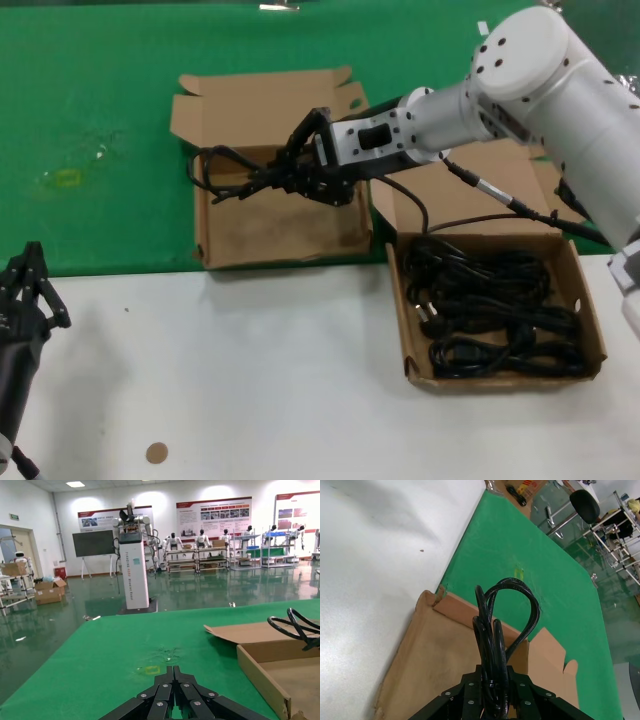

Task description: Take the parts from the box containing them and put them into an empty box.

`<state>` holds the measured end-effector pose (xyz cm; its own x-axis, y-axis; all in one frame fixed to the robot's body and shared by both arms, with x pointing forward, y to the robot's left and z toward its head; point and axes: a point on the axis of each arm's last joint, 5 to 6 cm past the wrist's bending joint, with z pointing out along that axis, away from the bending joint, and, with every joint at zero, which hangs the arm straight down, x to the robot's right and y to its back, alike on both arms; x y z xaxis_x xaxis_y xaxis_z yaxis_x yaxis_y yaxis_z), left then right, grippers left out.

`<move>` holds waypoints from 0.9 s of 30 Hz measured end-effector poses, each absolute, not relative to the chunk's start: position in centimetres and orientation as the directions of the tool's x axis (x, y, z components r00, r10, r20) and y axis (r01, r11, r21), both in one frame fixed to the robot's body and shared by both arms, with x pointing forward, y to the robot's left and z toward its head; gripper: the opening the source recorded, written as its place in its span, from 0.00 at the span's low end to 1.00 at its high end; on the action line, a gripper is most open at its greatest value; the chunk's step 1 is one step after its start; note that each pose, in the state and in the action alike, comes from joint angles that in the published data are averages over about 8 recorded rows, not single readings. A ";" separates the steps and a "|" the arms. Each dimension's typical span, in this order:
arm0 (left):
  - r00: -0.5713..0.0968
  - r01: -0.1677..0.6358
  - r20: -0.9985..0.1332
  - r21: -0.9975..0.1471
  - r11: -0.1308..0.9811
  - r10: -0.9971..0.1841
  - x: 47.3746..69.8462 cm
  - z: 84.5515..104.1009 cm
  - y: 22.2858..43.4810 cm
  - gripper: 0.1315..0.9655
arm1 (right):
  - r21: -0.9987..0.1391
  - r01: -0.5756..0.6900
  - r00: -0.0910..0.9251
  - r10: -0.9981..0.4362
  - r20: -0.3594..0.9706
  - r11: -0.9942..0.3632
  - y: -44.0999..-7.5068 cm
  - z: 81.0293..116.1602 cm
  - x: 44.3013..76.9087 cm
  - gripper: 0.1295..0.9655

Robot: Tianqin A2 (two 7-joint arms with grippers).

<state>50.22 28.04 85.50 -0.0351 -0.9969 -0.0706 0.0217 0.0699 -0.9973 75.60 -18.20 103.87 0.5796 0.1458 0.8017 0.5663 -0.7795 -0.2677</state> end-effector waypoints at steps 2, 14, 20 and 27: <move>-0.035 0.022 -0.071 -0.997 0.070 -0.997 50.2 85.5 28.0 0.02 | -0.266 0.564 0.580 0.146 0.801 -0.782 -18.2 103.7 75.8 0.13; -0.035 0.022 -0.071 -0.997 0.070 -0.997 50.2 85.5 28.0 0.02 | -0.247 0.551 0.578 0.152 0.802 -0.797 -18.3 103.4 76.6 0.14; -0.035 0.022 -0.071 -0.997 0.070 -0.997 50.2 85.5 28.0 0.02 | -0.239 0.546 0.579 0.155 0.800 -0.803 -18.4 103.2 76.8 0.16; -0.035 0.022 -0.071 -0.997 0.070 -0.997 50.2 85.5 28.0 0.02 | -0.238 0.542 0.579 0.153 0.801 -0.806 -18.4 103.1 76.9 0.24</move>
